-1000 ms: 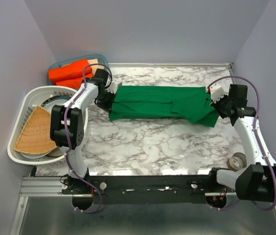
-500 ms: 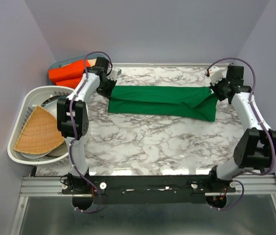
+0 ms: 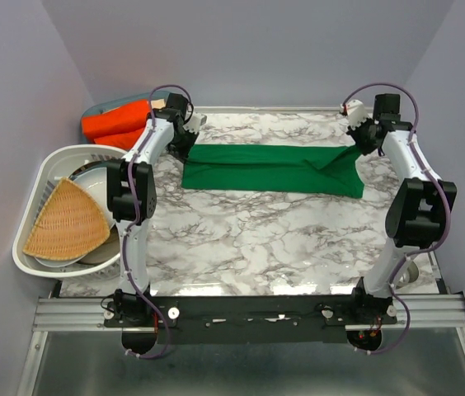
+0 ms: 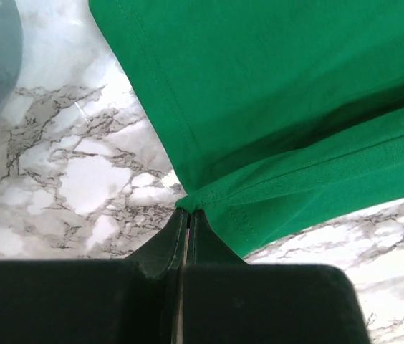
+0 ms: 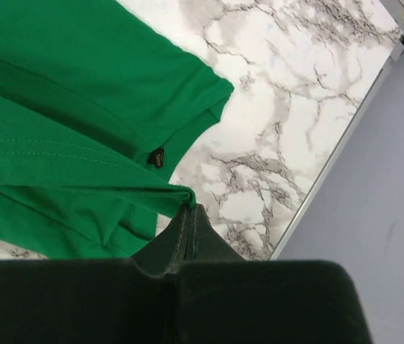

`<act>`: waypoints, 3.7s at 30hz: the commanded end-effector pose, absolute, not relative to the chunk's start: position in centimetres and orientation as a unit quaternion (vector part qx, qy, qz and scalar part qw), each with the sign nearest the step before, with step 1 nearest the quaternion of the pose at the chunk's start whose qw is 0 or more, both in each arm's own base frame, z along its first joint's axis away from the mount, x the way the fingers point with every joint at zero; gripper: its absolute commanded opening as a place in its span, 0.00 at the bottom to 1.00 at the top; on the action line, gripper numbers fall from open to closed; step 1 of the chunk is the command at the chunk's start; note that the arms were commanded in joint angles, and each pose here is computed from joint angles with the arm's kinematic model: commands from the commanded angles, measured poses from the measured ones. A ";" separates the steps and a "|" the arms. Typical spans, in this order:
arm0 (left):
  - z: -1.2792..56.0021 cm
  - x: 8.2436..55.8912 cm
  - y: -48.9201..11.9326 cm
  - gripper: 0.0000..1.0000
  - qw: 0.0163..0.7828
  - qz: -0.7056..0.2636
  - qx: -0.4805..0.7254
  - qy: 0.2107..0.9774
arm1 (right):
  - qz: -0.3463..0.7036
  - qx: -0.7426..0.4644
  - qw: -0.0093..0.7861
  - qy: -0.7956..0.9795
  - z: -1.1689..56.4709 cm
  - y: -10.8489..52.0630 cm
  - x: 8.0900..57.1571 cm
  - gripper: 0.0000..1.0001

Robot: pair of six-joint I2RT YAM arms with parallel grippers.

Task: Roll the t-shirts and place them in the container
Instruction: Fold the T-shirt at the center of the board.

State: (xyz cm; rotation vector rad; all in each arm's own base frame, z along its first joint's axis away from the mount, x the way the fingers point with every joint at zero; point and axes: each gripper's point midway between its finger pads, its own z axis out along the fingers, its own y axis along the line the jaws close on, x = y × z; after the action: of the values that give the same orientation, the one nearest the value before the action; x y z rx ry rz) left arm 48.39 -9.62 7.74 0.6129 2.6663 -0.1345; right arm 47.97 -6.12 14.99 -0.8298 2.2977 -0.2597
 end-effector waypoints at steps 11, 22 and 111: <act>9.3 46.6 -8.2 0.00 0.191 -0.040 0.221 0.956 | -0.059 -0.341 0.307 0.887 16.3 -4.2 45.3 0.00; 8.5 37.2 -7.6 0.00 0.141 -0.098 0.272 0.947 | -0.003 -0.345 0.247 0.906 13.6 -1.9 30.6 0.01; 6.4 46.2 -6.9 0.00 0.122 -0.036 0.240 0.962 | 0.044 -0.278 0.215 0.935 9.9 -2.1 49.1 0.00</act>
State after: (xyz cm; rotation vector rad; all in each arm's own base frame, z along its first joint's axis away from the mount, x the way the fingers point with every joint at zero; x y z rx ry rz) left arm 45.83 -7.43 5.99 0.7223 2.8109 -0.1498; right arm 47.47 -2.32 9.98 -0.7825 2.6237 0.1458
